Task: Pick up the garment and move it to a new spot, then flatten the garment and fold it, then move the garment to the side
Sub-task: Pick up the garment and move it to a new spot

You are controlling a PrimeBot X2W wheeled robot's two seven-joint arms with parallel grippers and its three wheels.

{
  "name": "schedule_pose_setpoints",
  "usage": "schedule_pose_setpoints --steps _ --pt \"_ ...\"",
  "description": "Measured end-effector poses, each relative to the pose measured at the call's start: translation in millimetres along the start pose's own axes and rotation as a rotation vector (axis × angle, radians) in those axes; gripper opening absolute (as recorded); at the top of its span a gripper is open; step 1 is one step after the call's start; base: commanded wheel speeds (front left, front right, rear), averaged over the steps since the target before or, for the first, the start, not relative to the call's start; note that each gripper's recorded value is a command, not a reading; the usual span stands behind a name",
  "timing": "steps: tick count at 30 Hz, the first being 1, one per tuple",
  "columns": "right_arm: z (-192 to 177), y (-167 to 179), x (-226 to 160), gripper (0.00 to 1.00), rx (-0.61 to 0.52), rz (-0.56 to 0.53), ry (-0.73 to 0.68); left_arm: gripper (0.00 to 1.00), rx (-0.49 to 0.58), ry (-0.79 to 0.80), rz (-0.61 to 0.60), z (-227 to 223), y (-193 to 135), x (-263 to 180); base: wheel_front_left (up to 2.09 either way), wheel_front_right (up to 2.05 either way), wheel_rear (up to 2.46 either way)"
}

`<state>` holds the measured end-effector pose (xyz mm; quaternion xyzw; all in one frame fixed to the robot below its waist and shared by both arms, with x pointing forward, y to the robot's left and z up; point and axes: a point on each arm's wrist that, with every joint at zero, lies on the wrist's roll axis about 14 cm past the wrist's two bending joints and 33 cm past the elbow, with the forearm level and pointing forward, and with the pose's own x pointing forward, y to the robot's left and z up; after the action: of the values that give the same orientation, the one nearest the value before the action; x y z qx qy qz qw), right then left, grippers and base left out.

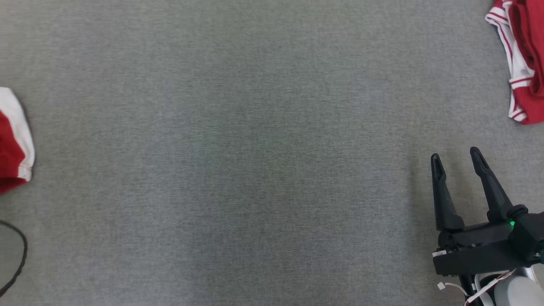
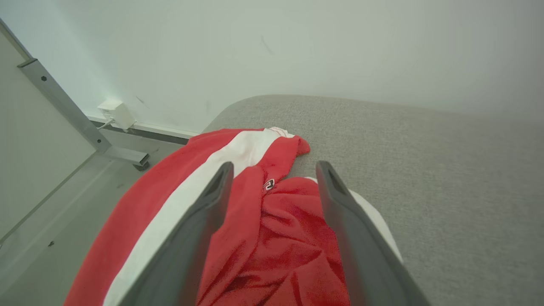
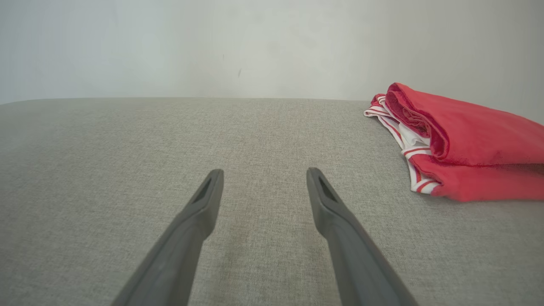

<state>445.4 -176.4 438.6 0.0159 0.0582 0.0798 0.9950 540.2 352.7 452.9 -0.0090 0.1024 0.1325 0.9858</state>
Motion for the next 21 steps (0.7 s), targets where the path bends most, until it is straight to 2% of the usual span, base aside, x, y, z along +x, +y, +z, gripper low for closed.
schedule_pose_setpoints --steps 6,14,15,16,21 --pt "3 -14 -3 1.0 -0.024 -0.035 0.003 1.0 -0.016 0.262 -0.019 -62 0 -2 0.0 0.0 0.0" --pt "13 -15 -4 1.0 -0.034 -0.042 -0.017 1.0 -0.047 0.443 -0.024 -85 -1 -6 0.0 0.0 0.0" --pt "14 -15 -4 1.0 -0.035 -0.042 -0.018 0.47 -0.048 0.452 -0.025 -86 -1 -6 0.0 0.0 0.0" --pt "14 -15 -5 1.0 -0.035 -0.042 -0.019 0.0 -0.037 0.457 -0.028 -87 -2 -6 0.0 0.0 0.0" --pt "19 -17 -8 1.0 -0.035 -0.051 -0.03 0.0 -0.016 0.379 -0.042 -72 -7 -4 0.0 0.0 0.0"
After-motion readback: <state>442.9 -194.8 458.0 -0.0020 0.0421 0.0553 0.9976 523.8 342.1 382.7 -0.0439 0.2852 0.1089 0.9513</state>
